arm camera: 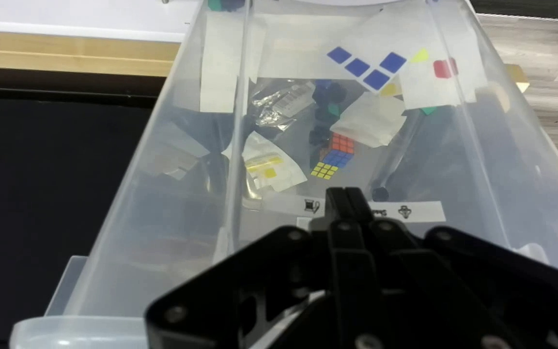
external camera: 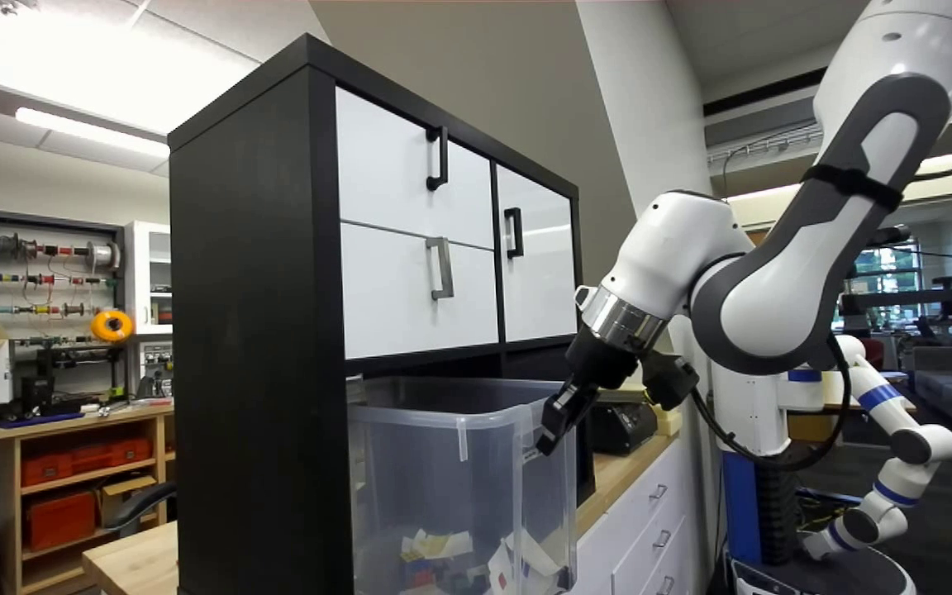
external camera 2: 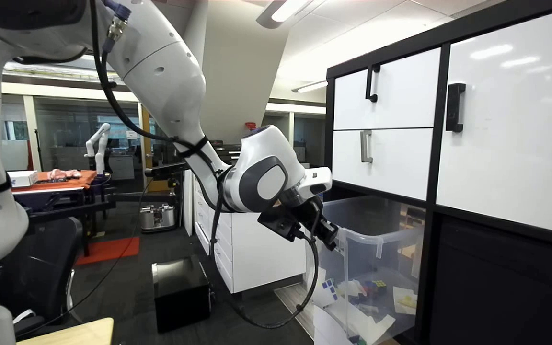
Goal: Push the clear storage bin backwards
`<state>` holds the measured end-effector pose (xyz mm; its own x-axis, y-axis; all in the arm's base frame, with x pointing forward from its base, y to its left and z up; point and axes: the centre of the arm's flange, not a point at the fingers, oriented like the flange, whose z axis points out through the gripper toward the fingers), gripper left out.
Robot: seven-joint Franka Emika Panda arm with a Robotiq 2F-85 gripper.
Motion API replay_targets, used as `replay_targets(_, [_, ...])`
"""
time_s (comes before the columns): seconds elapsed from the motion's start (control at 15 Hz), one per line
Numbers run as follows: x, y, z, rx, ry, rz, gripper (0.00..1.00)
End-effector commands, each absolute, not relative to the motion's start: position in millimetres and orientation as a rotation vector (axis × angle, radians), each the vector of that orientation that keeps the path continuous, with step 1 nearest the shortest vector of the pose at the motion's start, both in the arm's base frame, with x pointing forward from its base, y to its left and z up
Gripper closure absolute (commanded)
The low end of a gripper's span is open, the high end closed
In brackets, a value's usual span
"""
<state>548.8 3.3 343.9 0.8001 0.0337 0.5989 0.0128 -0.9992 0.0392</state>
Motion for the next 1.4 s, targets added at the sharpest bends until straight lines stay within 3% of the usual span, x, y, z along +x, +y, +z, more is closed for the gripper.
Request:
replay_targets(0.0, [585, 24, 340, 2.923, 0.044, 1.022, 1.0])
replay_targets(0.87, [653, 49, 339, 2.853, 0.134, 1.098, 1.0])
replay_targets(1.33, [653, 38, 344, 2.82, 0.137, 1.098, 1.0])
